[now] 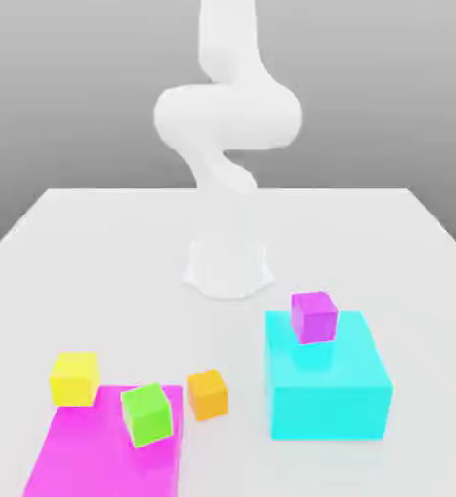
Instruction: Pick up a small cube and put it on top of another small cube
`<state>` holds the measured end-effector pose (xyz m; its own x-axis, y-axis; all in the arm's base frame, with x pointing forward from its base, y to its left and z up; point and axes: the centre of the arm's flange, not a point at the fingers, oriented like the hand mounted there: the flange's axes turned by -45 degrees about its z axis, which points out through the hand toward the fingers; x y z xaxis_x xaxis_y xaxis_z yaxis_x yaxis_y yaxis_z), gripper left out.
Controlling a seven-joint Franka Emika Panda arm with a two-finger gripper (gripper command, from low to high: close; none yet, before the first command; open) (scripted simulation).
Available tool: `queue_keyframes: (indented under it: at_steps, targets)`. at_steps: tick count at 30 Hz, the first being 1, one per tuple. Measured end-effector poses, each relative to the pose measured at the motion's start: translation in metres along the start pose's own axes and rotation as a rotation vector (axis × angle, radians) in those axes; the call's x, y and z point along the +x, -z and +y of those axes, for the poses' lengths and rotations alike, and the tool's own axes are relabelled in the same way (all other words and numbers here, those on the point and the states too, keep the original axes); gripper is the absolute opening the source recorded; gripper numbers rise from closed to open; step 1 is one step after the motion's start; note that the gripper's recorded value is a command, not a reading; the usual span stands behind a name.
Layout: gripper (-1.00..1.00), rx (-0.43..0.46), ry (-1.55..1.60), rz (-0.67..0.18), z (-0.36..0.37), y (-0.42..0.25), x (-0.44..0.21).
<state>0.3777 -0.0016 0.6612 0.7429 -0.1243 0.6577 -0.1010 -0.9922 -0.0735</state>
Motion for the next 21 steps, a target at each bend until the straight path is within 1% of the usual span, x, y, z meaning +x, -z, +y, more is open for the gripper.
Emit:
queue_keyframes:
  at_steps: [5, 11, 16, 21]
  targets:
    - [0.0, -0.057, -0.236, -0.154, 0.011, -0.114, -0.039]
    - [0.0, -0.157, -0.509, -0.319, 0.03, -0.221, -0.116]
    - [0.0, -0.267, -0.734, -0.444, 0.047, -0.285, -0.198]
    - [0.0, -0.402, -0.954, -0.558, 0.061, -0.324, -0.29]
